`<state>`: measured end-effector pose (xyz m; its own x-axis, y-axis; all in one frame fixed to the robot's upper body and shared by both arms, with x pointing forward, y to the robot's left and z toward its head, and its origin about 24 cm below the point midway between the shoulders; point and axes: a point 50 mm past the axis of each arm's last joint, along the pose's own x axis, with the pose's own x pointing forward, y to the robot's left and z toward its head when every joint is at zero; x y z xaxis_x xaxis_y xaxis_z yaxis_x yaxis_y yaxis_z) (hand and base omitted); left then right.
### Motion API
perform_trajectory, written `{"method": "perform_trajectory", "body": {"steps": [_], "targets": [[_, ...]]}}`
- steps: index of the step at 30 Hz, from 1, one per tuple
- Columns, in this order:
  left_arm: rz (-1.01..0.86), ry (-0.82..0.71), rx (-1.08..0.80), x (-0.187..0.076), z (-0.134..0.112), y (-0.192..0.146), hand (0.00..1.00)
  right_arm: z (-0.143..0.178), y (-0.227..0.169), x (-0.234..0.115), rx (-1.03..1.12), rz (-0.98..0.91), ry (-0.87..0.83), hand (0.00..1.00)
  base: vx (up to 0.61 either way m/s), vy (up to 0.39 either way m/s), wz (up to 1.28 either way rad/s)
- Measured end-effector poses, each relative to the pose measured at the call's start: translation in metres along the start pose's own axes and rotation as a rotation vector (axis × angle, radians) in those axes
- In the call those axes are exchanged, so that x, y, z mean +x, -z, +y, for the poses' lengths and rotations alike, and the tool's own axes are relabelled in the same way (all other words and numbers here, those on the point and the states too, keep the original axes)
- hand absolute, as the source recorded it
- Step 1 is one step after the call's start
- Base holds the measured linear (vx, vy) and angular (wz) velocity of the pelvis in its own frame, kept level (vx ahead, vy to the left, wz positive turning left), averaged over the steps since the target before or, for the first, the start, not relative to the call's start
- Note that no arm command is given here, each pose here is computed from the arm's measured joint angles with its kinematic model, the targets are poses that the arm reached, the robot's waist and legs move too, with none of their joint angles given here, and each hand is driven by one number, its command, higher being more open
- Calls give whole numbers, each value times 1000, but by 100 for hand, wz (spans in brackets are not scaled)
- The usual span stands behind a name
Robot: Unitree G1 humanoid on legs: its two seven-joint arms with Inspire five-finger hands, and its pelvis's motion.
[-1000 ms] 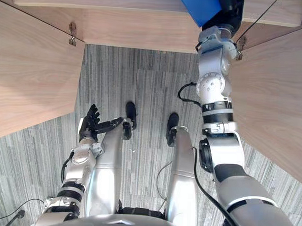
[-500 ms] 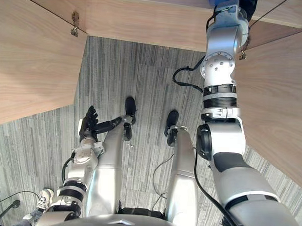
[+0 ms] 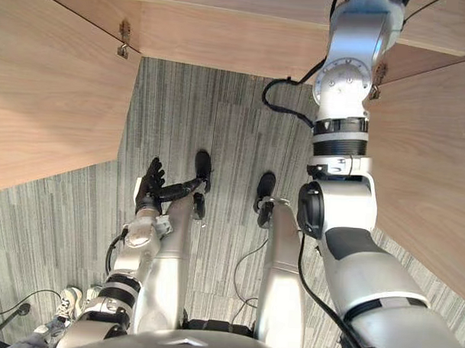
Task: Walk over to the cabinet, pick up the folder, carry it to the office cabinet, place the folder inside the office cabinet, then close the office cabinet door
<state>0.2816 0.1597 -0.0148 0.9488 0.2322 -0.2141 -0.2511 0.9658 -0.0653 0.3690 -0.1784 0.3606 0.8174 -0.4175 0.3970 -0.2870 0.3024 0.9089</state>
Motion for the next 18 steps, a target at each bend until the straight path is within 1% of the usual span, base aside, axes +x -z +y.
{"method": "perform_trajectory", "body": {"steps": [4, 6, 8, 12, 14, 18], "targets": [[2, 6, -9, -1, -3, 0, 100, 10, 1, 0, -18, 3, -51, 100, 49, 13, -1], [5, 7, -8, -1, -3, 1, 100, 14, 4, 0, -103, 22, -93, 100, 0, 0, 0], [10, 12, -6, -1, -3, 3, 100, 16, 9, 1, -244, 51, -164, 100, 0, 0, 0], [13, 18, -2, -1, -2, 3, 100, 26, 22, 2, -405, 101, -260, 100, 0, 0, 0], [21, 18, 1, -1, -1, 5, 100, 24, 29, 4, -473, 140, -276, 100, 0, 0, 0], [30, 25, 5, -1, -1, 7, 100, 11, 37, 8, -586, 196, -266, 100, 30, 7, -2]]}}
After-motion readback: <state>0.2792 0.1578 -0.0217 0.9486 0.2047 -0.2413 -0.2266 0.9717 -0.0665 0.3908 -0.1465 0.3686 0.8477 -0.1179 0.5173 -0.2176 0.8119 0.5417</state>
